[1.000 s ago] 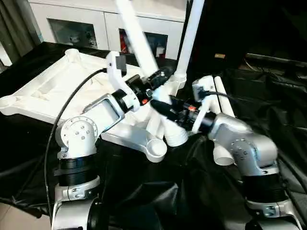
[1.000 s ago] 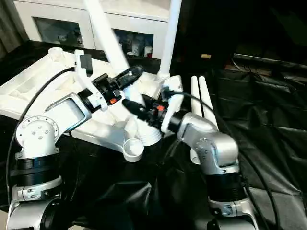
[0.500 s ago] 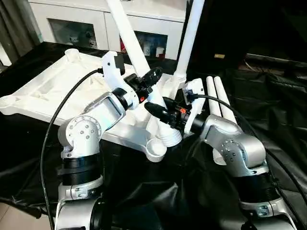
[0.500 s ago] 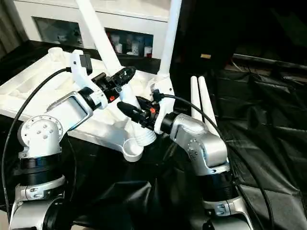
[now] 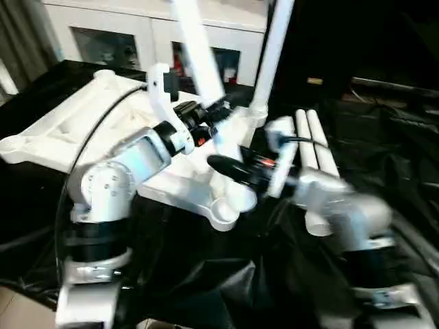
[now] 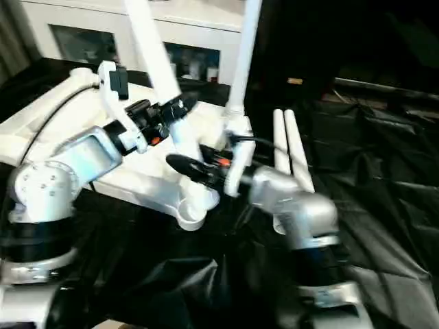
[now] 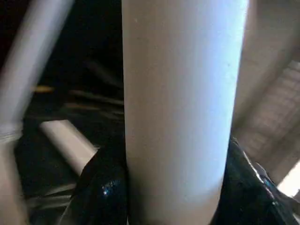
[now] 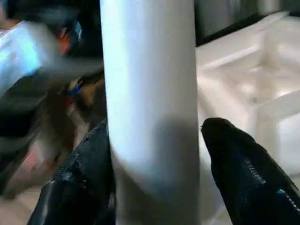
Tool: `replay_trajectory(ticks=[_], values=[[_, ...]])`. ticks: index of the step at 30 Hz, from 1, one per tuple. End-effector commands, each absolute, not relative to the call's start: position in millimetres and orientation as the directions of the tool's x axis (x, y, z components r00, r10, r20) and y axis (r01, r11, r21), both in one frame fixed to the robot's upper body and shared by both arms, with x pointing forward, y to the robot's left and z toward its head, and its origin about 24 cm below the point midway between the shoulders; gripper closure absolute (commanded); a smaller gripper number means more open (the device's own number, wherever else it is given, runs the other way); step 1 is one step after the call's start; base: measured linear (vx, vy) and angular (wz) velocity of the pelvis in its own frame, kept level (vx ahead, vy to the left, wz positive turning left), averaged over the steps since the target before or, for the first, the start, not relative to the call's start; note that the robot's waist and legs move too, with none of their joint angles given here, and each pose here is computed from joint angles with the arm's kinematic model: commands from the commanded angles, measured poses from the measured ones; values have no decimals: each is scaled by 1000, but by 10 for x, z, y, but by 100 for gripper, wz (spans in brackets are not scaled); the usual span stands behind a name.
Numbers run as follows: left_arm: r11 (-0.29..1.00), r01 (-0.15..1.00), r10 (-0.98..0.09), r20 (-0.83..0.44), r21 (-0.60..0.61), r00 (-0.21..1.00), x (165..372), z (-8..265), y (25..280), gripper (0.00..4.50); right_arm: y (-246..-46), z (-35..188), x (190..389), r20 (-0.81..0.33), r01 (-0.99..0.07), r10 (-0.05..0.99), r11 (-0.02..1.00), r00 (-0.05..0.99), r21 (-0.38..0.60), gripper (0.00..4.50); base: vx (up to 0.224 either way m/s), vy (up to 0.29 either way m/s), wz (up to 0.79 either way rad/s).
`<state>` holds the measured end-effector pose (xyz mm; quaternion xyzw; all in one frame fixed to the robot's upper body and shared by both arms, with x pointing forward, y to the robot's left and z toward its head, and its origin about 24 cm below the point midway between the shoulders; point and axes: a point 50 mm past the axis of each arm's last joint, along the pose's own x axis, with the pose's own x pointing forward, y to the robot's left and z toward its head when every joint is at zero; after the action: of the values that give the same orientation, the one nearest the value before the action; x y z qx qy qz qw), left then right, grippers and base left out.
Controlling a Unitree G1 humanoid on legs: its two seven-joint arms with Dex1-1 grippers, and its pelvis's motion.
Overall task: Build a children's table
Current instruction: Rotate table base
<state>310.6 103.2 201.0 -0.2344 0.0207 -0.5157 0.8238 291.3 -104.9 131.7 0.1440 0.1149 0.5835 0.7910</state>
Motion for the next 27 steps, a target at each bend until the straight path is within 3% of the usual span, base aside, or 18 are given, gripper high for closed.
replay_trajectory(ticks=[1,13,15,17,18,21,23,26,27], values=[[223,920,-911,267,-321,314,3011,2156,1016,265,-1094,1282,2826,-38,-897,974,222,225,383,150,0,0,0],[133,948,-932,289,-289,219,2963,2173,1041,265,-1010,1247,2763,-51,-889,978,207,204,409,245,0,0,0],[227,918,-910,265,-325,319,3042,2113,1029,265,-965,1236,2793,-48,-882,967,249,251,400,249,0,0,0],[255,911,-904,254,-325,344,3056,2097,1030,209,-949,1235,2807,-48,-879,961,270,273,393,252,0,0,0],[381,863,-865,202,-331,459,3135,2048,1031,193,-923,1234,2845,-49,-871,946,315,321,377,254,0,0,0],[598,714,-743,83,-365,664,3294,1933,1070,173,-884,1228,2902,-60,-855,918,387,391,347,255,0,0,0],[660,653,-690,45,-370,723,3333,1889,1090,154,-868,1227,2912,-61,-852,911,403,408,335,256,0,0,0],[784,512,-555,-27,-351,831,3369,1790,1118,152,-817,1221,2930,-69,-840,892,445,446,311,257,0,0,0],[802,488,-531,-38,-346,847,3370,1774,1114,178,-804,1220,2931,-72,-838,889,451,452,308,258,0,0,0]])
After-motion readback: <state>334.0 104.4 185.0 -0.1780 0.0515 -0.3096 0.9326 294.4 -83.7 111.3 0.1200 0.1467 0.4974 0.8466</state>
